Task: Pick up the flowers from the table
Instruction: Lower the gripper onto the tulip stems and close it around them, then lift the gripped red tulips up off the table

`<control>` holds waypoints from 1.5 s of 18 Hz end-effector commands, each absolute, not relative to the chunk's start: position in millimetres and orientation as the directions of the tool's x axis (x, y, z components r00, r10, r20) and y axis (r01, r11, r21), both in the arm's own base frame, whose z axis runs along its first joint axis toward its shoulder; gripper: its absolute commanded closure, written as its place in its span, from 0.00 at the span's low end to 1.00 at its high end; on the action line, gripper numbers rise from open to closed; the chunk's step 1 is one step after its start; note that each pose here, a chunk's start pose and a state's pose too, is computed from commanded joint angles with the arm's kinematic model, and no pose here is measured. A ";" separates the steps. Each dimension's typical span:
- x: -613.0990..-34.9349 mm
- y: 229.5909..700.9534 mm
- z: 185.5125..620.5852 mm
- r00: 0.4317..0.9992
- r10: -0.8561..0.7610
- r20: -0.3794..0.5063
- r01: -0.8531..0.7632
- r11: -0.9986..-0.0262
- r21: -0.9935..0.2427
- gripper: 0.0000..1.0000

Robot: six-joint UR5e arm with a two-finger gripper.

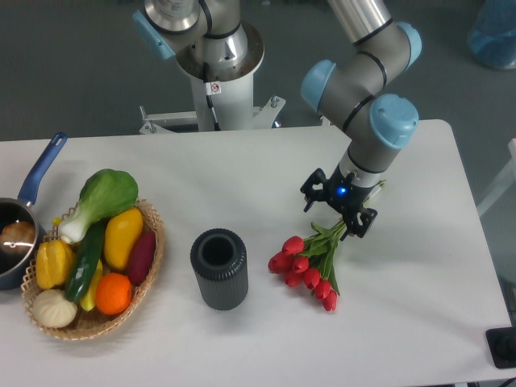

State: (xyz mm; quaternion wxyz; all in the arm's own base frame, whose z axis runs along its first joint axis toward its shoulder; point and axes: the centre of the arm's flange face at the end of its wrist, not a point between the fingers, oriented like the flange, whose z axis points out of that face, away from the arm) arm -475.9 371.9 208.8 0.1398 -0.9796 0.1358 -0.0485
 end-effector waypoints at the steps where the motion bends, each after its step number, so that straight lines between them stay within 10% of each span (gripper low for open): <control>1: -477.7 373.6 204.9 0.958 -0.281 0.058 -0.254 -0.924 -0.287 0.00; 11: -468.0 385.0 190.7 0.951 -0.300 0.074 -0.268 -0.920 -0.285 0.00; 19: -467.6 385.2 200.0 0.963 -0.258 0.073 -0.227 -0.931 -0.286 0.95; 27: -484.6 393.3 250.2 0.987 -0.141 0.080 -0.086 -0.873 -0.481 1.00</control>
